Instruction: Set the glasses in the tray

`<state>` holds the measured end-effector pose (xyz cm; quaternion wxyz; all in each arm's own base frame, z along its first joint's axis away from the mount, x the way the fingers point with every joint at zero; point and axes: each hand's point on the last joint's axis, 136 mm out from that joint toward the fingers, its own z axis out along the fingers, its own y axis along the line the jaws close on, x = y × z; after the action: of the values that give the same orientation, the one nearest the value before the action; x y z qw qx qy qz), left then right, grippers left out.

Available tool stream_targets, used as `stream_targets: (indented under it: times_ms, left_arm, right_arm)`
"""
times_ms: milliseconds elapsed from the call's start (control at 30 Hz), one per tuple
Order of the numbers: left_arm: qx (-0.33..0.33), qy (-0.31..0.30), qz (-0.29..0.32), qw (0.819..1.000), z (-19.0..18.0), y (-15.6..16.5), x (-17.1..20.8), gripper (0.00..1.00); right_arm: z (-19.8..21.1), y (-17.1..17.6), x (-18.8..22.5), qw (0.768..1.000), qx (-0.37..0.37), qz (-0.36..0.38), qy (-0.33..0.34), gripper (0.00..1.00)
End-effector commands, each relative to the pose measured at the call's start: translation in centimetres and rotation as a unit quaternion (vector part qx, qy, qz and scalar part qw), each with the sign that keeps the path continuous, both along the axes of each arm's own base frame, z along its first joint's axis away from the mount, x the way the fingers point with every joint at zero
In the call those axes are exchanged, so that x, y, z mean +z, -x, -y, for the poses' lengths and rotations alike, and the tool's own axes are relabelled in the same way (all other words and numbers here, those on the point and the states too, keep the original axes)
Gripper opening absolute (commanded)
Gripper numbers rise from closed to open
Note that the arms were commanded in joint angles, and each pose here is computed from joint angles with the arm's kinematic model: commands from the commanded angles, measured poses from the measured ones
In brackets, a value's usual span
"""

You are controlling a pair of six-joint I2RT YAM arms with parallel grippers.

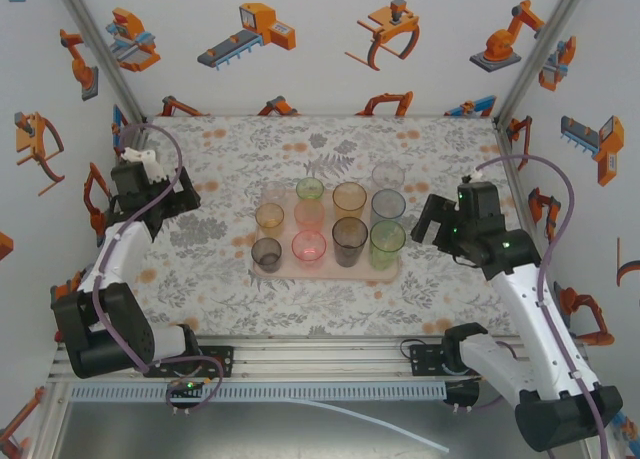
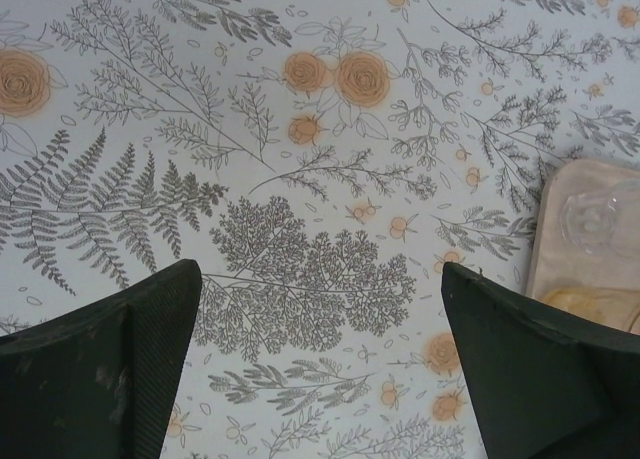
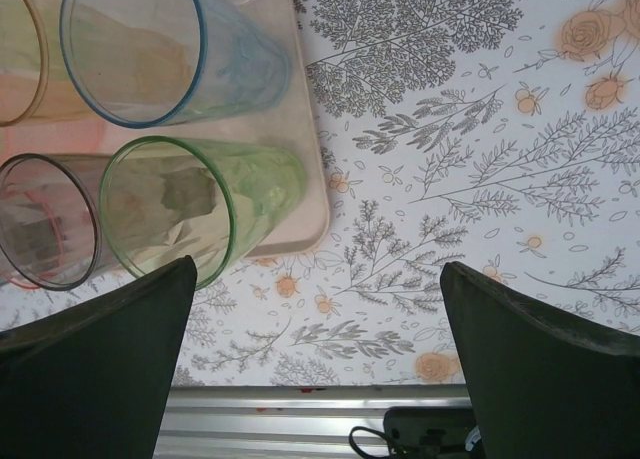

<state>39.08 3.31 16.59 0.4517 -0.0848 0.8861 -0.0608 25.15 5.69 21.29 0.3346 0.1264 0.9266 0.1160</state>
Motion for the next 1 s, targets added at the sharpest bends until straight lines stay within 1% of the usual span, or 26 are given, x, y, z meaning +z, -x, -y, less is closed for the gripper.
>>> stream_targets:
  times_ms: [0,200,400,467,600,700,833,933,967]
  left_arm:
    - [-0.007,0.013,0.051,0.999,0.2,-1.0,1.4,0.97]
    - [-0.007,0.008,0.073,0.997,0.2,-1.0,0.0,0.97]
    - [-0.008,0.013,0.092,0.996,0.4,-0.8,-1.5,0.97]
    - [-0.011,0.019,0.089,0.996,0.5,-0.8,-2.3,0.97]
    - [-0.005,0.019,0.095,0.995,0.3,-0.9,-3.5,0.97]
    - [0.001,0.020,0.103,0.994,0.1,-1.0,-4.0,0.97]
    - [0.006,0.019,0.095,0.995,0.0,-0.9,-5.1,0.97]
    - [0.008,0.016,0.109,0.994,0.1,-0.3,-6.0,0.97]
    - [0.008,0.014,0.123,0.992,0.2,-0.2,-6.0,0.97]
  right_arm:
    - [-0.1,0.1,0.4,1.000,0.018,-0.009,0.009,0.99]
    - [0.4,0.6,0.6,1.000,0.020,-0.005,0.024,0.99]
    - [1.6,2.0,1.5,0.999,0.002,0.037,0.034,0.99]
    - [1.5,2.3,1.6,0.998,0.015,0.038,0.041,0.99]
    - [1.9,2.4,1.6,0.998,0.019,0.024,0.060,0.99]
    - [2.2,2.4,1.5,0.997,0.012,0.030,0.066,0.99]
    - [2.4,2.5,1.1,0.997,0.006,0.041,0.064,0.99]
    - [2.5,2.3,0.8,0.997,0.001,0.047,0.066,0.99]
    - [2.6,2.3,0.6,0.996,0.000,0.049,0.068,0.99]
